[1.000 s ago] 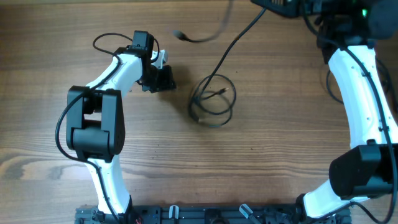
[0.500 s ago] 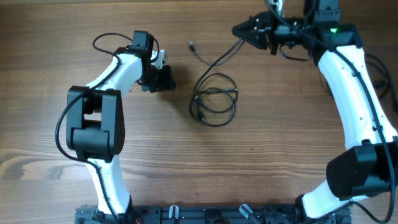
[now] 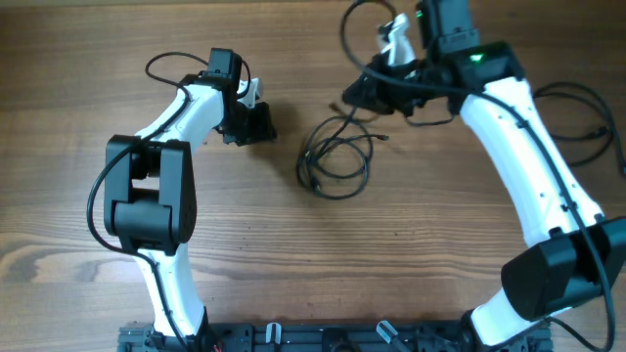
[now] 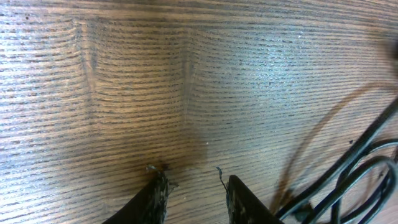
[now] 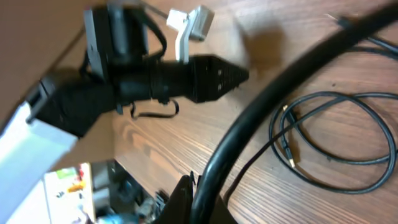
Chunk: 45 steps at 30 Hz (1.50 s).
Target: Untangle cables
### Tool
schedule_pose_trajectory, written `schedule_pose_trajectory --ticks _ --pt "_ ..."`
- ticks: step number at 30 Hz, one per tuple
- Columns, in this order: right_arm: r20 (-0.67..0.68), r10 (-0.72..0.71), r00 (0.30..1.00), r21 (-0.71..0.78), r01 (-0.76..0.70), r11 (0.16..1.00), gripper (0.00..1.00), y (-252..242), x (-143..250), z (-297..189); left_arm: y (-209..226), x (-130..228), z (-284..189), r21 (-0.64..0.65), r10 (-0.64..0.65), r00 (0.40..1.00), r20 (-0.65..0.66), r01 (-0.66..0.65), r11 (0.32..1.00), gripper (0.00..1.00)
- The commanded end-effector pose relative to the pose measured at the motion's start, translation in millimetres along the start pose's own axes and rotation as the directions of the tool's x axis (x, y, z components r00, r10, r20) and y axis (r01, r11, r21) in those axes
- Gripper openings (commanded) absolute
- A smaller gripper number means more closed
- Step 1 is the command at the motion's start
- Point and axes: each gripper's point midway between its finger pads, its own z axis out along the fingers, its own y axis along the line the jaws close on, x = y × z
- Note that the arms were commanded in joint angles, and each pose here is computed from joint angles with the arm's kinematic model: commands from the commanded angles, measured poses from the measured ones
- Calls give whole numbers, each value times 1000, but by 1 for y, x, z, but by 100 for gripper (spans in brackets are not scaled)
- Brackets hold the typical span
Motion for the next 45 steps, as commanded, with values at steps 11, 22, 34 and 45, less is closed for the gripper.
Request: schedule_pose_trajectory --ticks 11,22,34,45 --pt "116 -27 993 226 0 974 4 -54 -27 -21 -13 4 -40 -13 8 1000 29 -8 1000 29" --pt "67 -187 980 48 184 982 4 -43 -26 -37 -95 2 -123 238 118 973 196 -164 957 51" --pt "60 -156 986 8 156 988 4 -31 -23 -31 -151 24 -138 498 219 959 180 -281 820 52" --pt "85 -100 991 -76 107 991 4 -14 -31 -32 -214 34 -138 517 391 865 314 -501 694 61"
